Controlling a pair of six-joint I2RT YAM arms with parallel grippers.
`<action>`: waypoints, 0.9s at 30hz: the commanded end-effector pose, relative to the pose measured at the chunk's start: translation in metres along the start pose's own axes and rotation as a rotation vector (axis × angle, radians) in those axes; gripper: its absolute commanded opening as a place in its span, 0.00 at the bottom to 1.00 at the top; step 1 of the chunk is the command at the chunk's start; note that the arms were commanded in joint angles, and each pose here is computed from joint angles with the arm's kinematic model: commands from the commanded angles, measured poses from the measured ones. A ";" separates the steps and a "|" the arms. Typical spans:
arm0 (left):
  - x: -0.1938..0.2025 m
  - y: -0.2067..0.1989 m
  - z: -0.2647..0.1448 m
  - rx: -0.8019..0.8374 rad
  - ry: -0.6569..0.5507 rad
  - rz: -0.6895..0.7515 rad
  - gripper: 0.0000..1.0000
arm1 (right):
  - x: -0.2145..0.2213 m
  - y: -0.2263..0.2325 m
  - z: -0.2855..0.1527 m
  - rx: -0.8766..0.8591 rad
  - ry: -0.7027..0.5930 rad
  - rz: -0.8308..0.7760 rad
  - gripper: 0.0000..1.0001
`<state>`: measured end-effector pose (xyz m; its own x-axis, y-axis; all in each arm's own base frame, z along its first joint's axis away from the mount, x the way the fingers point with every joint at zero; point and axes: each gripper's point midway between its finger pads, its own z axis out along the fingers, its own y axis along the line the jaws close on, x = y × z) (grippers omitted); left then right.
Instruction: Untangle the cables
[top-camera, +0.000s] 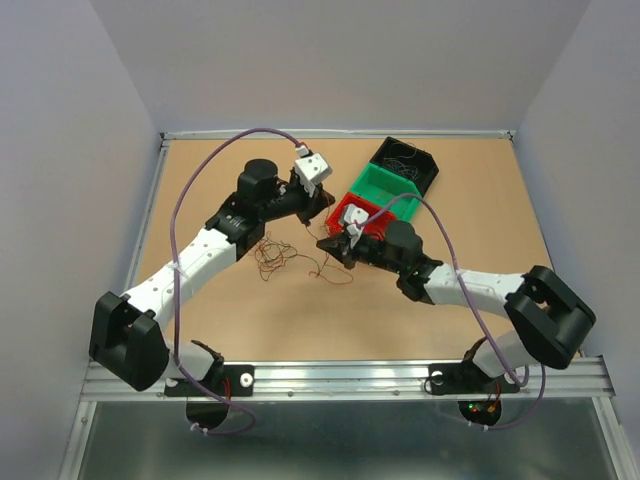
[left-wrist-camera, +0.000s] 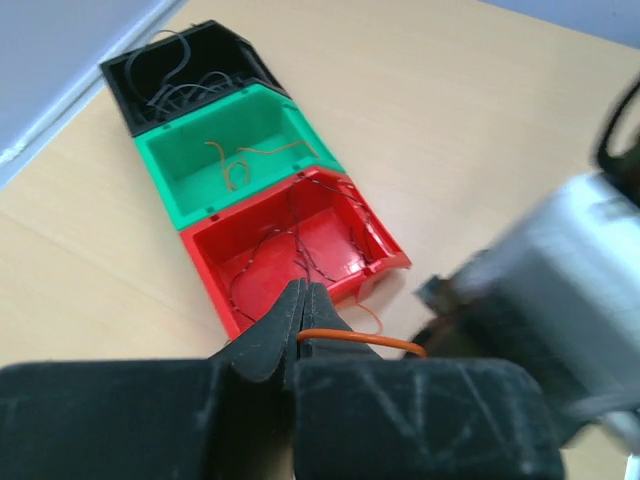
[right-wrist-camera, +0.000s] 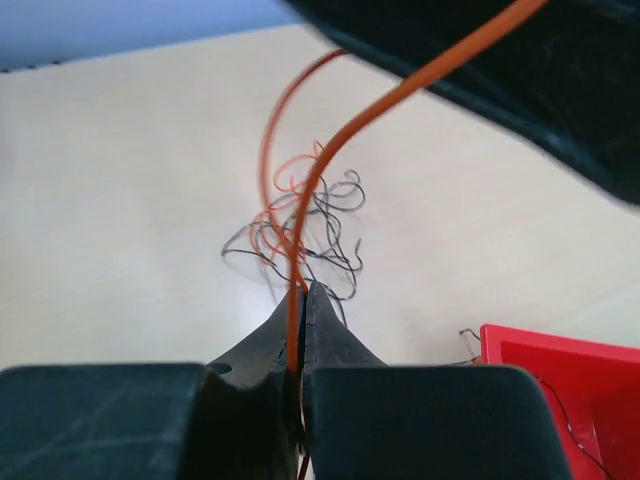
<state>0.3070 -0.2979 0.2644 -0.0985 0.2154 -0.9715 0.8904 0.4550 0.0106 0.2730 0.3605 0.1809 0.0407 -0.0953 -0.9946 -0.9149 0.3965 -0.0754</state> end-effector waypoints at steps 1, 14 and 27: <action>-0.031 0.037 -0.013 -0.094 -0.103 -0.016 0.00 | -0.042 0.029 -0.022 -0.117 -0.123 -0.027 0.01; 0.035 0.078 0.018 0.021 0.061 -0.180 0.24 | -0.160 0.012 -0.072 0.048 -0.397 0.053 0.01; 0.014 0.068 -0.011 0.090 -0.081 -0.079 0.79 | -0.188 -0.137 -0.057 0.530 -0.235 0.210 0.00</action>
<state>0.3746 -0.2602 0.2232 -0.2830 0.1342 -0.9497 0.8766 0.4379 -0.1994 0.3303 0.3019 0.3519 0.0087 0.1484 -0.9889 -0.6716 0.7336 0.1042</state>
